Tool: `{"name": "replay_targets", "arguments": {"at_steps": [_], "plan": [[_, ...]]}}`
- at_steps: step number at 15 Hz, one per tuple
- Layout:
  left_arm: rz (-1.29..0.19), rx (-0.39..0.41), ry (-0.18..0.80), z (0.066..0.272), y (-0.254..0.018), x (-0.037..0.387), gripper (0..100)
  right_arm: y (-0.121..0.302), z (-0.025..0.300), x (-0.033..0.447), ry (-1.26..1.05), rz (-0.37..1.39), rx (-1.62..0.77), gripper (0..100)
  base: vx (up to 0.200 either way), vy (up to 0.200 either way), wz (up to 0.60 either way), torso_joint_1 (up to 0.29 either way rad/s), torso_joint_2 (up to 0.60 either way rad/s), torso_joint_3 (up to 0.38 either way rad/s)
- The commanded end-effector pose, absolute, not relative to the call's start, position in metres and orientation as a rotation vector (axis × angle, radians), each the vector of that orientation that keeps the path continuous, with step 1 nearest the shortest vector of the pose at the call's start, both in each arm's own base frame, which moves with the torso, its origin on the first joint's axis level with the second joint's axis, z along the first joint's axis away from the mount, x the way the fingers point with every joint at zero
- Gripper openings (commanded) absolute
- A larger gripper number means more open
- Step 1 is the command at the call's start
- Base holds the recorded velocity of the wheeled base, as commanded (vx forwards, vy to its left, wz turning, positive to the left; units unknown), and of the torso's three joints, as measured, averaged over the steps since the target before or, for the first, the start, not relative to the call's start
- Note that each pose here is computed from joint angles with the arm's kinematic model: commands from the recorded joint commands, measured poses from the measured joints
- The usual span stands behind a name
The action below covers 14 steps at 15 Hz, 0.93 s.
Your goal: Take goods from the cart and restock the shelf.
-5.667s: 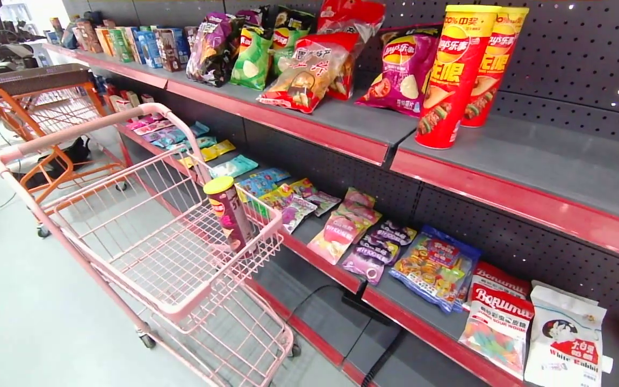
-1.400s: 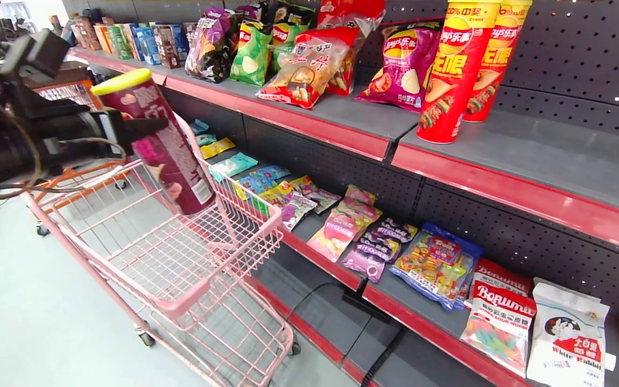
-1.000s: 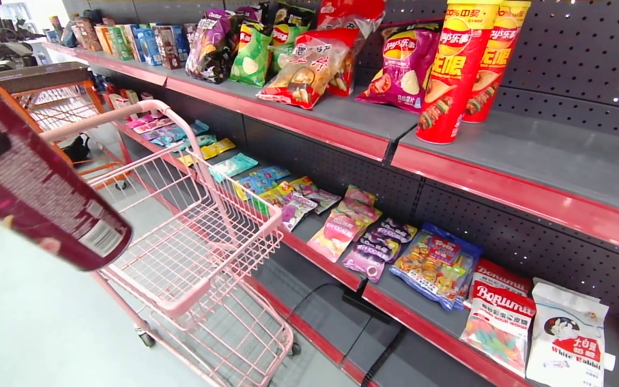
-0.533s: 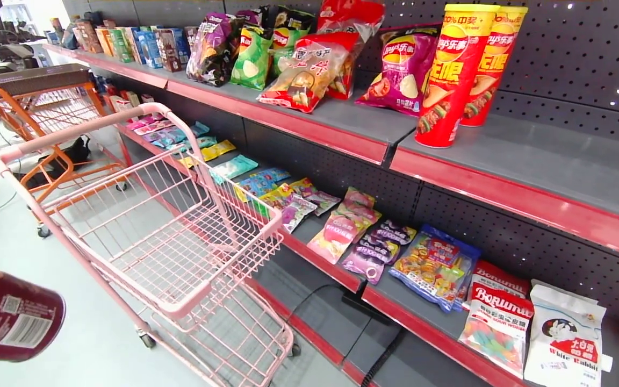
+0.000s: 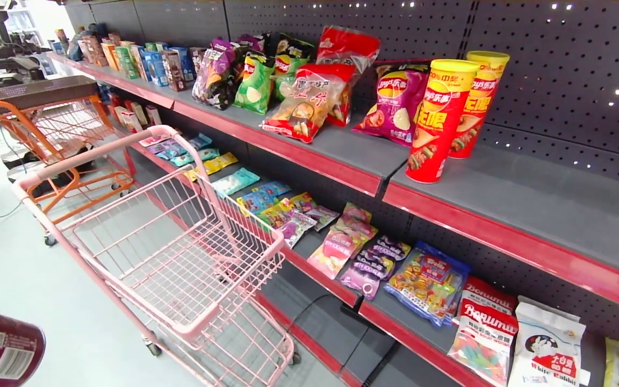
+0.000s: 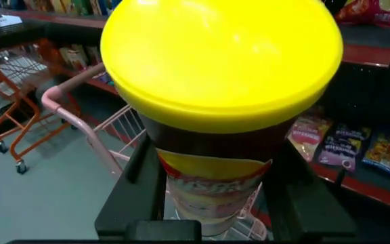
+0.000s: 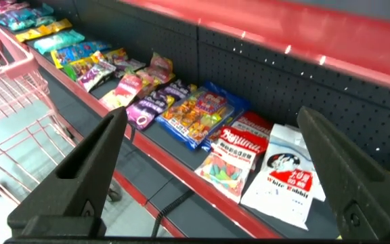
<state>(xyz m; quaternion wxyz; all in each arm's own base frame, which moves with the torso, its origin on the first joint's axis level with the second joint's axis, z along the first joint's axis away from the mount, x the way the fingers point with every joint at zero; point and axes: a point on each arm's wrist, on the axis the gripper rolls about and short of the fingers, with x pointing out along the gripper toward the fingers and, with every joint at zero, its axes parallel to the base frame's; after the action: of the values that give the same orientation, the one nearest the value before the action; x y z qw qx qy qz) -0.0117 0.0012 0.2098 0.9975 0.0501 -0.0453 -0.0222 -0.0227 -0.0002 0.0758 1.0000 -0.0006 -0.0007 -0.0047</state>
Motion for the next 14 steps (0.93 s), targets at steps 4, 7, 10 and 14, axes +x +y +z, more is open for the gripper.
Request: {"name": "replay_targets", "arguments": {"at_steps": [4,7,10,14], "plan": [[-0.039,0.118,-0.067,0.2056,0.0011,-0.0085,0,-0.0002,0.0758,-0.0227,-0.002,-0.009,-0.002,100,0.0,0.0,-0.15,0.231,-0.59,-0.366],[-0.04,0.134,-0.067,0.2046,0.0011,-0.0091,0,-0.0002,0.0758,-0.0227,-0.002,-0.008,-0.002,100,0.0,0.0,-0.6,0.064,-0.2,-0.103],[-0.043,0.158,-0.063,0.2033,0.001,-0.0087,0,-0.0002,0.0758,-0.0227,-0.002,-0.008,-0.002,100,0.0,0.0,-0.6,0.025,0.0,-0.015],[-0.052,0.16,-0.063,0.1991,0.001,-0.01,0,-0.0002,0.0758,-0.0227,-0.002,-0.008,0.0,100,0.0,0.0,-0.6,0.004,0.0,0.001]]}}
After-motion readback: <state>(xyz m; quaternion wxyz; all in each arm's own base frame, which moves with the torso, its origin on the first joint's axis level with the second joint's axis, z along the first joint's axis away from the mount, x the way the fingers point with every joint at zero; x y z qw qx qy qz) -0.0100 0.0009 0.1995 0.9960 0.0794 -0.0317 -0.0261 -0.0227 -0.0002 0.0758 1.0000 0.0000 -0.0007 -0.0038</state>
